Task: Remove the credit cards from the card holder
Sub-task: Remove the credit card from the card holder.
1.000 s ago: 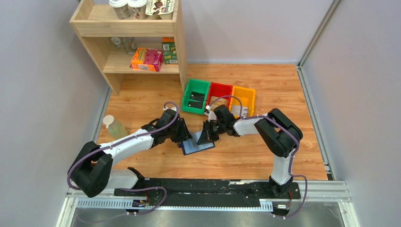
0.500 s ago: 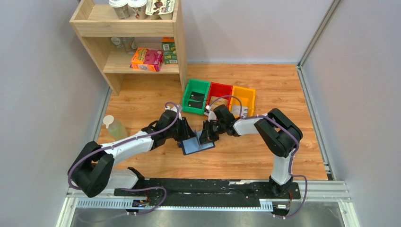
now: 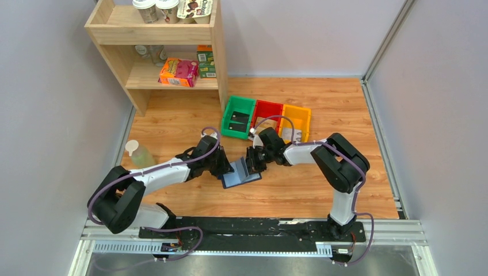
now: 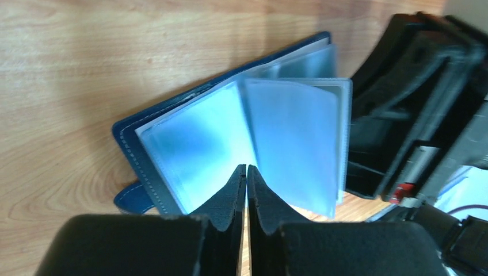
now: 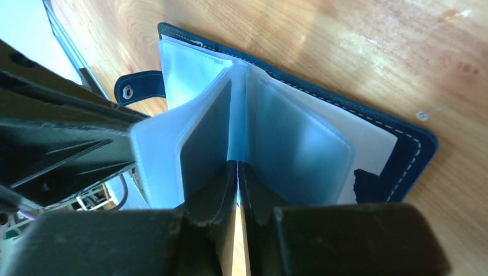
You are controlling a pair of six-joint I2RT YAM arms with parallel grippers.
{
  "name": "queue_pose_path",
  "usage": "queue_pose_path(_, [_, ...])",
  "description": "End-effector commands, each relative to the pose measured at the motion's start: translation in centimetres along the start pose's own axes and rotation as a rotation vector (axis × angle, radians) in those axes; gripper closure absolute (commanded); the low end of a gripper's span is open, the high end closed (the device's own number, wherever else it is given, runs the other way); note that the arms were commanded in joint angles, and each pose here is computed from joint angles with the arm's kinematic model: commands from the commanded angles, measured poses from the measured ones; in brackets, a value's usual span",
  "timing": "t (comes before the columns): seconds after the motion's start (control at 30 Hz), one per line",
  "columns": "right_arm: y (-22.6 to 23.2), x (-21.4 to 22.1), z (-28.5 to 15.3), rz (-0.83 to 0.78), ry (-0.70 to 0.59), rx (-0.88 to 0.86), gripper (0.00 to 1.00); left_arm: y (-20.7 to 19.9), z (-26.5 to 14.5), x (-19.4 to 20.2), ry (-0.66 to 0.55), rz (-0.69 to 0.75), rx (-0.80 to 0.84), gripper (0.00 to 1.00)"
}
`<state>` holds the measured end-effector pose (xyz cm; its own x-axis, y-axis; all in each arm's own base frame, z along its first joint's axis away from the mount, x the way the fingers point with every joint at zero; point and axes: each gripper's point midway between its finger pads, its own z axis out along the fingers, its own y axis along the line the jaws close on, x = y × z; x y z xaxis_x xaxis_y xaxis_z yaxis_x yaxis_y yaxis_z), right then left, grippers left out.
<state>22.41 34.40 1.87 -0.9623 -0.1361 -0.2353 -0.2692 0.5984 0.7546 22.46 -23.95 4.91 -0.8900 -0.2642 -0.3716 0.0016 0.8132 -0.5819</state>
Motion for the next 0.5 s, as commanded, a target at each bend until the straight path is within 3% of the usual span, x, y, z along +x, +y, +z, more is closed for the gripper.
queue_pose_path(0.0, [-2.8,0.2,-0.9,-0.025,-0.017,0.172,0.84,0.5,0.1,-0.3,0.002,0.006,-0.041,0.93])
queue_pose_path(0.23, [-2.4,-0.3,-2.3,-0.063,-0.044,0.211,0.79,-0.3,-0.4,-0.8,-0.025,0.009,-0.005,0.93])
queue_pose_path(0.37, [-2.3,-0.3,-2.4,-0.067,-0.045,0.210,0.79,-2.5,-1.3,-2.0,-0.072,0.013,0.082,0.67])
queue_pose_path(0.47, [-2.3,-0.3,-2.4,-0.066,-0.044,0.211,0.80,-4.0,-2.1,-3.1,-0.110,0.016,0.126,0.59])
